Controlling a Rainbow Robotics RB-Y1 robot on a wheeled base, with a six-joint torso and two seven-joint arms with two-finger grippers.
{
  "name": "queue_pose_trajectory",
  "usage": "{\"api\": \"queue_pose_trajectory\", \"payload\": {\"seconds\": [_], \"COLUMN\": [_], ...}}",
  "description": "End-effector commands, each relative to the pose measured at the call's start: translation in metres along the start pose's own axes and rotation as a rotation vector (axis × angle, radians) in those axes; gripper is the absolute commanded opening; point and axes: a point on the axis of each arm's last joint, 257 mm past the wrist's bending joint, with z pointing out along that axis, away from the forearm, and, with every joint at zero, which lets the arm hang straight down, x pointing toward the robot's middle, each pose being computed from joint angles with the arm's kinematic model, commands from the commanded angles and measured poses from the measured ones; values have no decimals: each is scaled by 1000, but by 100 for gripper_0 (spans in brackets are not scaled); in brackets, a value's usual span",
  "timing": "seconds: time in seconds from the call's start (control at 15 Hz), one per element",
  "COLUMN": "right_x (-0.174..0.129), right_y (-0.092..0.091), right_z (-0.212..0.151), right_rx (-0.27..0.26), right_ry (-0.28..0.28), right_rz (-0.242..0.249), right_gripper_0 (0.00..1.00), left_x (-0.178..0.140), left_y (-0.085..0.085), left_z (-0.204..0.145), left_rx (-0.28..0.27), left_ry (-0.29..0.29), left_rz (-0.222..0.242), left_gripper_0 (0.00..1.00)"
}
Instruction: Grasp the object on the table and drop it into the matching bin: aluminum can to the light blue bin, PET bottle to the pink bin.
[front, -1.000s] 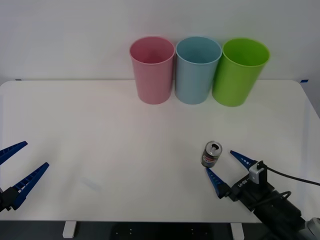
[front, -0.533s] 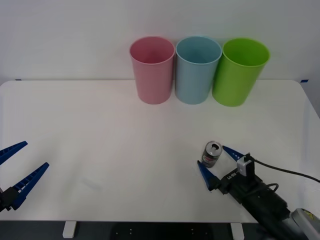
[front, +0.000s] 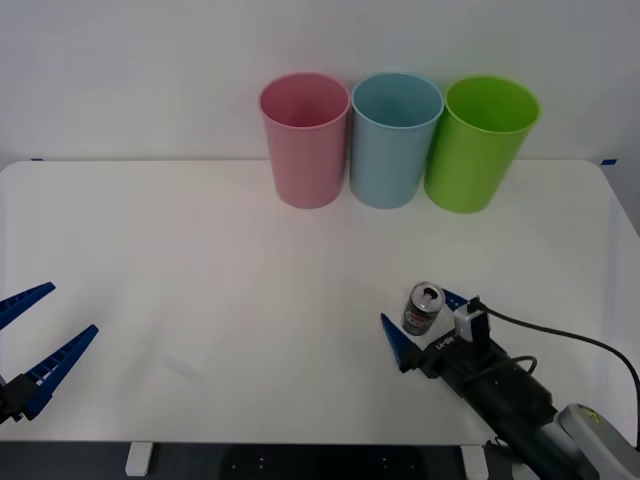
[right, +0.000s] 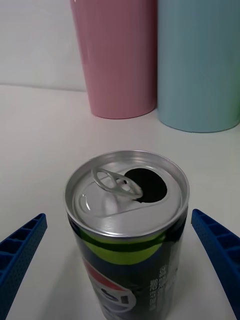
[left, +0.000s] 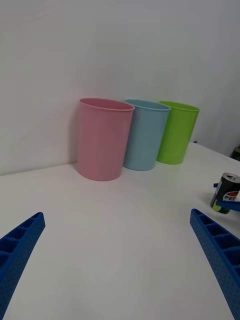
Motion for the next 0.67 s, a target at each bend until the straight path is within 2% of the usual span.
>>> {"api": "queue_pose_trajectory", "payload": {"seconds": [0.07, 0.2, 0.27, 0.33, 0.4, 0.67], "right_x": [0, 0, 0, -1, -1, -3], "right_y": [0, -1, 0, 0, -1, -1], "right_z": [0, 0, 0, 1, 0, 1], "right_rx": [0, 2, 0, 0, 1, 3], "right_ry": [0, 1, 1, -2, -1, -8], "right_rz": [-2, -3, -9, -7, -9, 3], "right_gripper_0": [100, 100, 48, 3, 0, 0], "left_x": [0, 0, 0, 0, 0, 0], "left_y": [0, 0, 0, 0, 0, 0], "left_z": [0, 0, 0, 0, 0, 0], "left_rx": [0, 0, 0, 0, 0, 0], "left_ry": [0, 0, 0, 0, 0, 0], "left_rz": [0, 0, 0, 0, 0, 0], "left_gripper_0": [100, 100, 100, 100, 100, 100]}}
